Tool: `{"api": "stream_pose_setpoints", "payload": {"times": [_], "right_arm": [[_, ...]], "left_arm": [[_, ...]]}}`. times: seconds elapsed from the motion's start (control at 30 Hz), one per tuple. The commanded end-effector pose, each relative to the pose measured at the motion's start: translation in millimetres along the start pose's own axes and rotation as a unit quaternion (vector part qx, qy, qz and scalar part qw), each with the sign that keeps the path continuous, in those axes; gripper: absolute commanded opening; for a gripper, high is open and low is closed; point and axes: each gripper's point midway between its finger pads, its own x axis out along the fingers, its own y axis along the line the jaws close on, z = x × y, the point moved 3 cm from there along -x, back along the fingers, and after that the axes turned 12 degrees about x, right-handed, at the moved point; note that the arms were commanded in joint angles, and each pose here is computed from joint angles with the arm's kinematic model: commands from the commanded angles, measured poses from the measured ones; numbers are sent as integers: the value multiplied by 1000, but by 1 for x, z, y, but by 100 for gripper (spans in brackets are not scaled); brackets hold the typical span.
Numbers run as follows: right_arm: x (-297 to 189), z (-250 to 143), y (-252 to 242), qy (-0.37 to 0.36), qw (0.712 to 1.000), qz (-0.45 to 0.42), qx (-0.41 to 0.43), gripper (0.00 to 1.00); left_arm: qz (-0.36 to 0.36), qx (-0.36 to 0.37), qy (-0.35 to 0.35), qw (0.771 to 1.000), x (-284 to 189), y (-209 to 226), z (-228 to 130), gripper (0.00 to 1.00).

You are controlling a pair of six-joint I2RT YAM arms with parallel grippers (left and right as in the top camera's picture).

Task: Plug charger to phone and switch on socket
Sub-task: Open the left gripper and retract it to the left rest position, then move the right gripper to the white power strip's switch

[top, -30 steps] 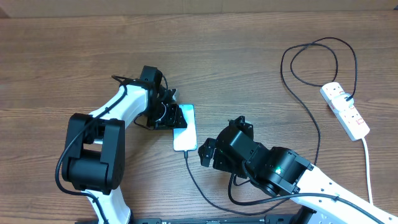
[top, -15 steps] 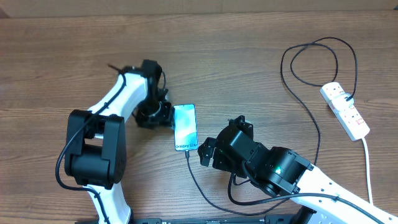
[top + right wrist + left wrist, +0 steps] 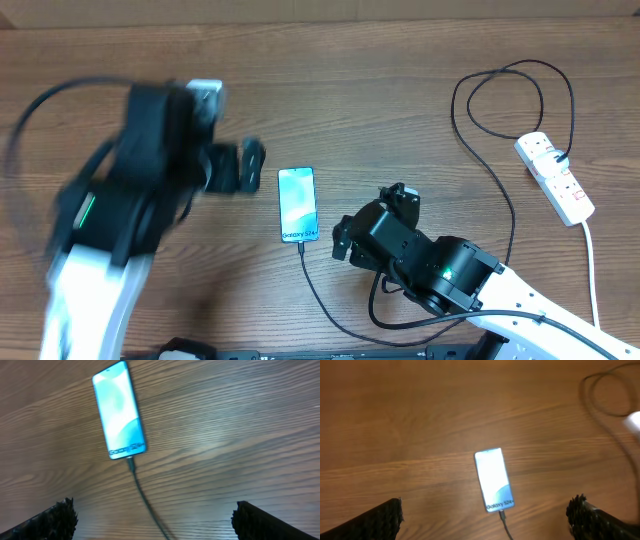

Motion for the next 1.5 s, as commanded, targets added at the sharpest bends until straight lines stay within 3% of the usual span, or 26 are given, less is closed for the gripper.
{"api": "stream_pose_setpoints", "payload": {"times": [0.0, 0.23, 0.53, 1.03, 1.27, 1.47], "right_arm": [[-3, 16, -7, -53, 998, -19, 2, 100], [-33, 45, -24, -129, 991, -13, 26, 100], [-68, 84, -96, -182, 971, -84, 133, 100], [-94, 120, -188, -238, 887, -192, 346, 100], [-100, 127, -214, -254, 850, -221, 405, 100], [-94, 136, -220, -249, 843, -229, 419, 100]], "left_arm": [[49, -27, -33, 998, -39, 8, -22, 100], [108, -45, -45, 992, -86, 28, -85, 100], [101, -44, -40, 993, -89, 27, -98, 100], [101, -46, -48, 993, -92, 28, -100, 100], [127, -79, -94, 984, -116, 36, -113, 100], [171, -123, -168, 963, -153, 42, -139, 100]]}}
